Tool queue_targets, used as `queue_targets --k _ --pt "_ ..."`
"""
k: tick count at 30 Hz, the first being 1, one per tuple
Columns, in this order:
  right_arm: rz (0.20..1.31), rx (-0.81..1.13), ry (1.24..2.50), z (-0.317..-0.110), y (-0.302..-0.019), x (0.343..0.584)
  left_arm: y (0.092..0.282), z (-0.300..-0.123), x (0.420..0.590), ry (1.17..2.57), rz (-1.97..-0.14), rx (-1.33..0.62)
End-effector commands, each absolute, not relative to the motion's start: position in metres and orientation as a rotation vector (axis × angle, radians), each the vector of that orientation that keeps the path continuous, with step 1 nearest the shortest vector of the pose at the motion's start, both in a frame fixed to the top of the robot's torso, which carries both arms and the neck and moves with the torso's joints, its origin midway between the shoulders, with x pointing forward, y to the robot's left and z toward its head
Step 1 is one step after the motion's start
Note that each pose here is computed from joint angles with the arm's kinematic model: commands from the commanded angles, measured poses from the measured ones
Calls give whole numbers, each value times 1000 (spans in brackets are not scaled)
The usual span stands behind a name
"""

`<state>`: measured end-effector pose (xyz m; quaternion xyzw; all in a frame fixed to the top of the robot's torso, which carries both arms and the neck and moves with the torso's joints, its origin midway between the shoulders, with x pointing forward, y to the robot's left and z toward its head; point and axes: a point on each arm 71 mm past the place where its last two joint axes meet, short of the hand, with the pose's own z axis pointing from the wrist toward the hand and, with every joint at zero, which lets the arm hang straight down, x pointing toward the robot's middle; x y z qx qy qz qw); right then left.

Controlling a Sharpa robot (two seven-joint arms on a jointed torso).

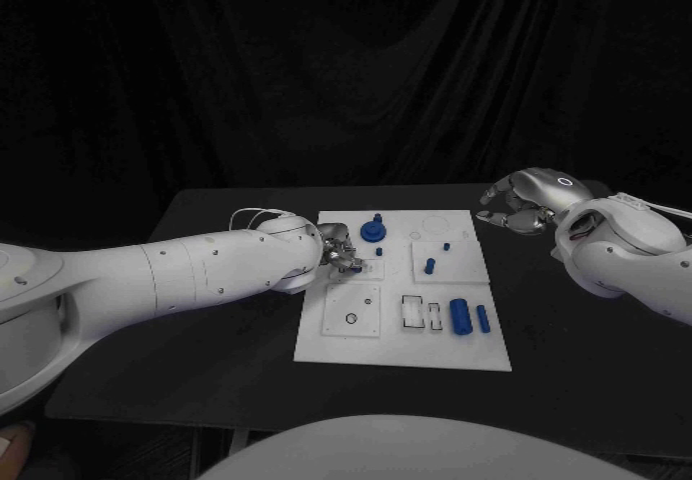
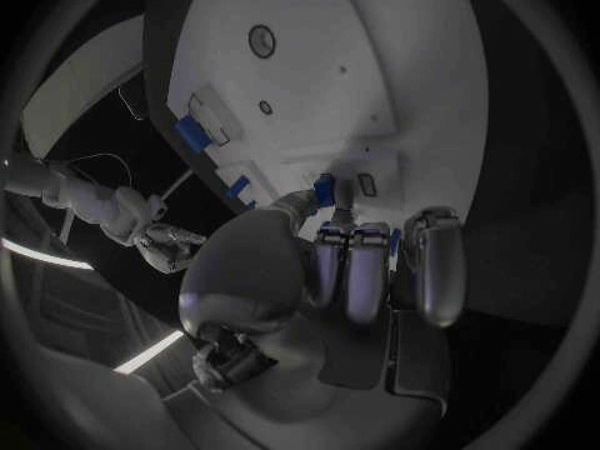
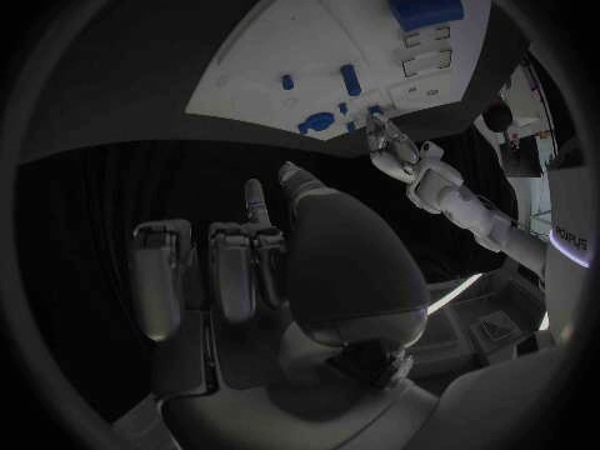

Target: Assemble the parts on the task board

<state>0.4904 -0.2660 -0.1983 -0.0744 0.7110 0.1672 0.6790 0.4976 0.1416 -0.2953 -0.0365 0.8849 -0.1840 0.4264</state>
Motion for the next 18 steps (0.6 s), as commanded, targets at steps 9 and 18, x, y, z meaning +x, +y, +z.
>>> queue_targets --k 9,18 --pt "355 -155 1608 -200 -268 491 142 -292 496 2147 -532 -94" --pt "349 -152 1614 -200 -268 490 144 -291 495 2142 -552 -86"
